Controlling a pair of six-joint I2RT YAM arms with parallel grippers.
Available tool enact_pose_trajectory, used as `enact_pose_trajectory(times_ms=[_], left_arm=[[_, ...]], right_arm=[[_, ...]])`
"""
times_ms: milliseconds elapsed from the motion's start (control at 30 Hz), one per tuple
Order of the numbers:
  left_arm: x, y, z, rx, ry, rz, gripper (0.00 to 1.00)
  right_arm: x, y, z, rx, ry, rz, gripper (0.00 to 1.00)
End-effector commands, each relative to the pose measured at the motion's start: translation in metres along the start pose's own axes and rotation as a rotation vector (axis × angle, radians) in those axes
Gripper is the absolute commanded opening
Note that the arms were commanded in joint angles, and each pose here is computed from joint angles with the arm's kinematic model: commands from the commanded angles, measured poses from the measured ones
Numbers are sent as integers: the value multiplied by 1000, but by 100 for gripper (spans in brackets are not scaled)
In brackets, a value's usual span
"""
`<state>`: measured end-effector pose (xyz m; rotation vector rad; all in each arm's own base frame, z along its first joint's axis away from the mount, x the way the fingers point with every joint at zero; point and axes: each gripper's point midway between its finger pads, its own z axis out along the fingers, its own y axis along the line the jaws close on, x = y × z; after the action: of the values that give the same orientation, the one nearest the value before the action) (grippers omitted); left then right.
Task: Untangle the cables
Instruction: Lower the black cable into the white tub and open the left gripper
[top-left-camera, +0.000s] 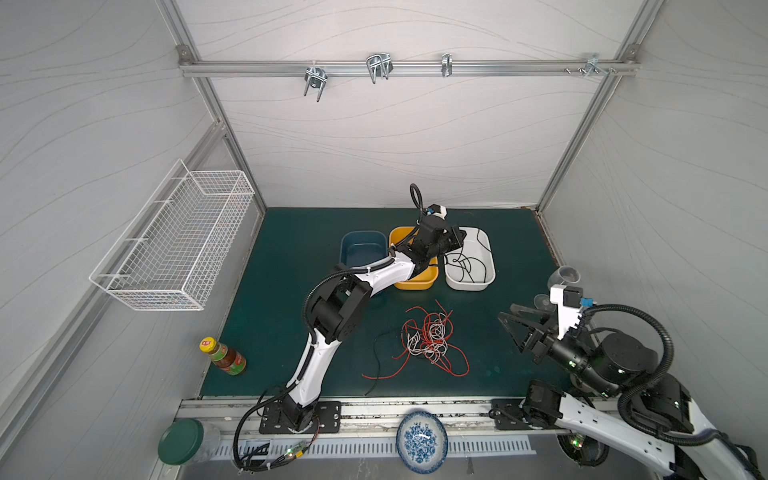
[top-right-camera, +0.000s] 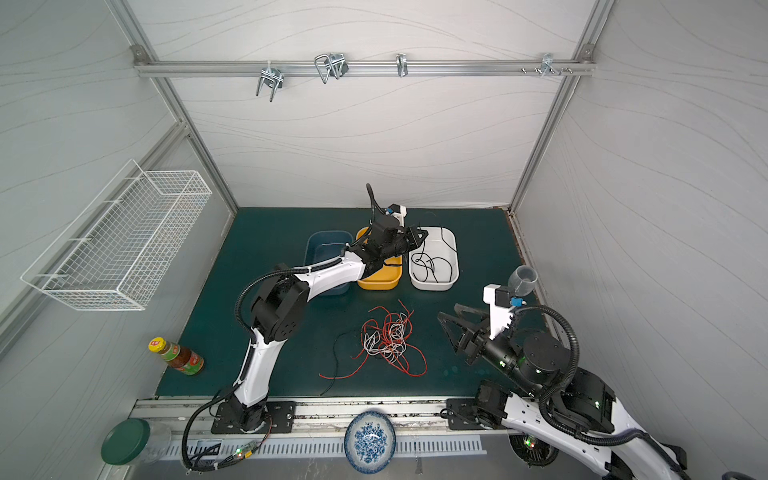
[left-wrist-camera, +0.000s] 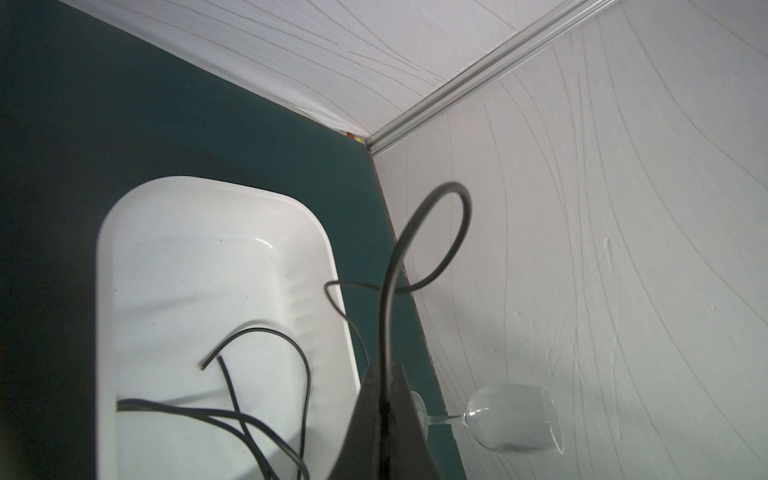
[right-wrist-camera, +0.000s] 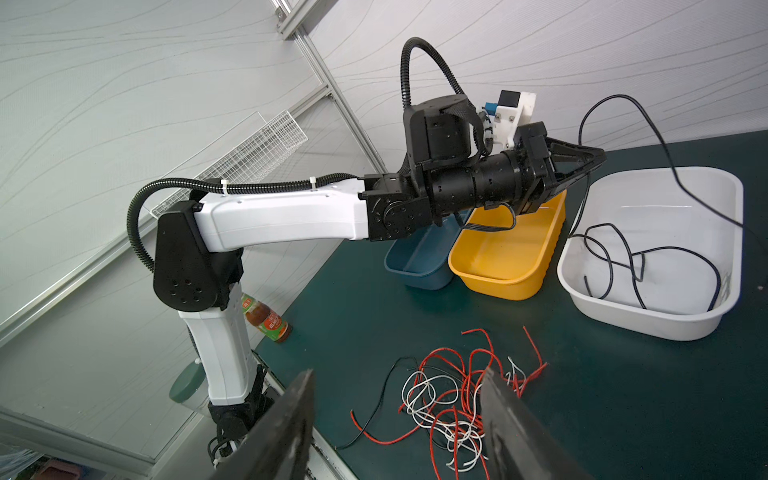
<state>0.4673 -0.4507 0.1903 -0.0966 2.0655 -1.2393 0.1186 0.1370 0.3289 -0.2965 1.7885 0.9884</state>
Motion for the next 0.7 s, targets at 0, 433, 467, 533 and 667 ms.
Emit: enact_pose_trajectory(times_ms=[0,433,467,533,667], left_arm=[[-20,-18,-14,30,-105,12,0],[2,17,-37,-166,-73,71,0],[3,18,-40,-197,-74,83,0],[6,18,-42,-240,-54,107,0],[21,18,-34,-265,27,111,0]], right_arm=[[-2,9,3,-32,15,-7,64],[7,-4,13,58,51,27,64],[8,-8,13,80,51,38,64],[9,-13,14,110,50,53,64],[13,-22,19,186,75,87,64]])
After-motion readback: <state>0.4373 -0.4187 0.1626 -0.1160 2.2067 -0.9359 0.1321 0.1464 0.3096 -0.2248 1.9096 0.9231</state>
